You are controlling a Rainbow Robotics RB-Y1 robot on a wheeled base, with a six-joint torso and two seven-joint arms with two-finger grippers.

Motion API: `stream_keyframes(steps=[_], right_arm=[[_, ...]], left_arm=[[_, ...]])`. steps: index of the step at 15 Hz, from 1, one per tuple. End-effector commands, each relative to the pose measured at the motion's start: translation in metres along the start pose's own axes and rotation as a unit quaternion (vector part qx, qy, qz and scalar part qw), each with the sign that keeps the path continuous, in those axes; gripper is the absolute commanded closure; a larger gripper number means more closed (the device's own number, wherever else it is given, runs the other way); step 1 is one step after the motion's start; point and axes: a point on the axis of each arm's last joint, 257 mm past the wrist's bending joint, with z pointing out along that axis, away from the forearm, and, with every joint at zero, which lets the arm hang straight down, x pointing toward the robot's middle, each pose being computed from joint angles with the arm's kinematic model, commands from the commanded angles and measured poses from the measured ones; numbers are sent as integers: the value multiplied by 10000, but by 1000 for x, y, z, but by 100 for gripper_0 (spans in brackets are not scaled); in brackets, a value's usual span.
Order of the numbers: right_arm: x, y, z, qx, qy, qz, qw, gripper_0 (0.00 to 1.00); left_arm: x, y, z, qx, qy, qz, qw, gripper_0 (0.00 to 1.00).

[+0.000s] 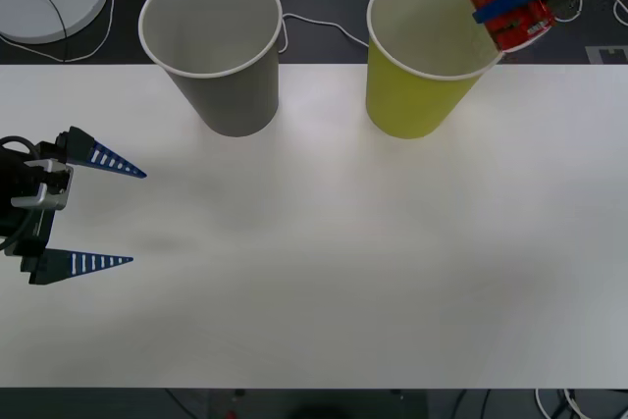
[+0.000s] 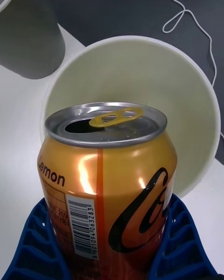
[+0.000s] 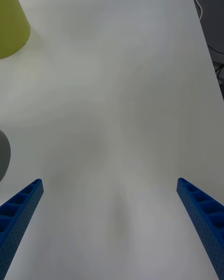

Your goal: Put the can into the green bin and the plastic bottle into the gray bin

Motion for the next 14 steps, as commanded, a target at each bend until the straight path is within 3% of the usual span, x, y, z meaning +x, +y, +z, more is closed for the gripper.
stream_keyframes(steps=[1,3,7,11,12,13,14], right_arm=[[-15,-5,12,184,-10,-123,9998,100],[-25,-6,20,310,16,-151,9994,100],[-36,-9,35,525,327,-304,9976,100],[-39,-8,41,506,377,-440,9970,98],[-39,-7,42,487,377,-539,9966,89],[-39,-7,42,476,379,-639,9961,59],[-40,-6,41,462,373,-742,9955,9]], left_arm=[[0,0,0,0,0,0,10000,0],[0,0,0,0,0,0,10000,0],[0,0,0,0,0,0,10000,0],[0,0,0,0,0,0,10000,0],[0,0,0,0,0,0,10000,0],[0,0,0,0,0,0,10000,0],[0,0,0,0,0,0,10000,0]])
